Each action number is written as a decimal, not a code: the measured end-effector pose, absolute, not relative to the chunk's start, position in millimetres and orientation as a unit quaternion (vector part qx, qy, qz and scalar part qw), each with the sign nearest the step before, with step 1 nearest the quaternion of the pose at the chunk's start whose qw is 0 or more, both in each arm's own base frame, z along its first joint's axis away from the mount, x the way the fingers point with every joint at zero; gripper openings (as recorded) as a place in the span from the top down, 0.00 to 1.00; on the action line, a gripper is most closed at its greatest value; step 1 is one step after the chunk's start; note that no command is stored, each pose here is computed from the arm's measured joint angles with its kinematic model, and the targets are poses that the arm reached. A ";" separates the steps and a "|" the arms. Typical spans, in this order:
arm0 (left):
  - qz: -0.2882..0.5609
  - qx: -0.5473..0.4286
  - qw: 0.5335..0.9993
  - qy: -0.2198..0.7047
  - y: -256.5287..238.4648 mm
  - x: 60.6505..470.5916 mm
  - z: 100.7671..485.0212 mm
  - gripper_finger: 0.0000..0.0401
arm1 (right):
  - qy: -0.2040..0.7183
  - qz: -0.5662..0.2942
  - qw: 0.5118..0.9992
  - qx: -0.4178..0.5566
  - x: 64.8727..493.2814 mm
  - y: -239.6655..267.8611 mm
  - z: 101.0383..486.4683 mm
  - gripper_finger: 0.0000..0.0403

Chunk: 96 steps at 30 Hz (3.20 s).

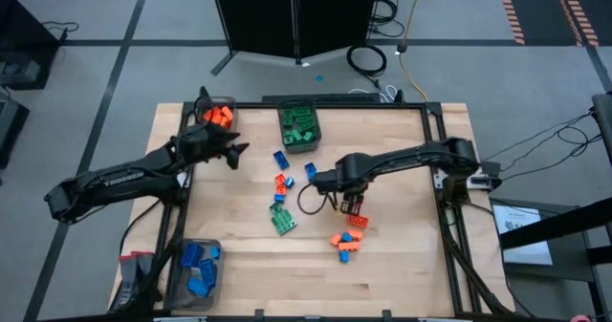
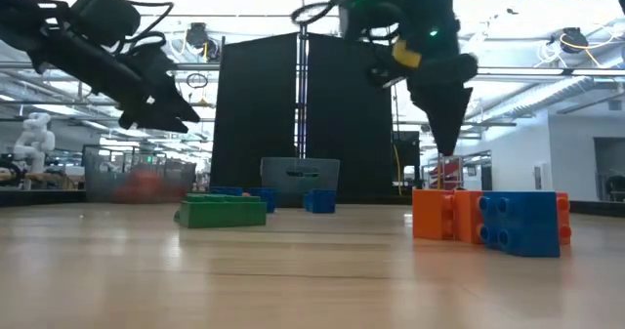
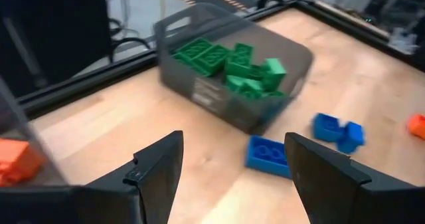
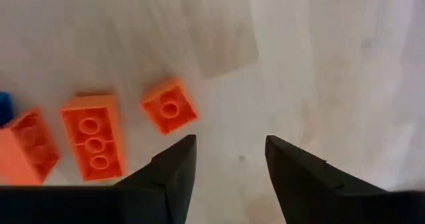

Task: Sort blocks
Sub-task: Put the orange game piece into the top left black transparent bin

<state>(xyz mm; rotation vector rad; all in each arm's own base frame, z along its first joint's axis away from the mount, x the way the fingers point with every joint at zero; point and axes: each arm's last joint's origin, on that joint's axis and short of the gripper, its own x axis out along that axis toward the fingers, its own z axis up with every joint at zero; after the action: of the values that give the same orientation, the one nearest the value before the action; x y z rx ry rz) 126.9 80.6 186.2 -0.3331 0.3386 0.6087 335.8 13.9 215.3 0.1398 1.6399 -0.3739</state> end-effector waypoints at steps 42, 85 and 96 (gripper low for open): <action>0.259 -0.144 0.942 0.155 72.5 130.9 190.1 0.35 | 0.637 -0.005 0.770 -0.019 310.7 22.8 136.7 0.62; 0.225 0.399 0.888 0.040 32.8 150.6 236.5 0.35 | 0.031 -0.048 0.996 -0.075 411.8 -13.6 301.9 0.70; 0.131 0.637 0.759 -0.012 2.6 157.7 242.5 0.35 | -0.006 -0.022 0.998 -0.055 411.1 -24.2 309.0 0.70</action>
<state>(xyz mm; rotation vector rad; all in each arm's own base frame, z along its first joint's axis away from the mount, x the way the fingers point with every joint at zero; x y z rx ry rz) 157.7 2.6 242.5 1.3872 -0.0254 0.2859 411.1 -24.2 309.0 -0.1093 -0.0114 -0.0448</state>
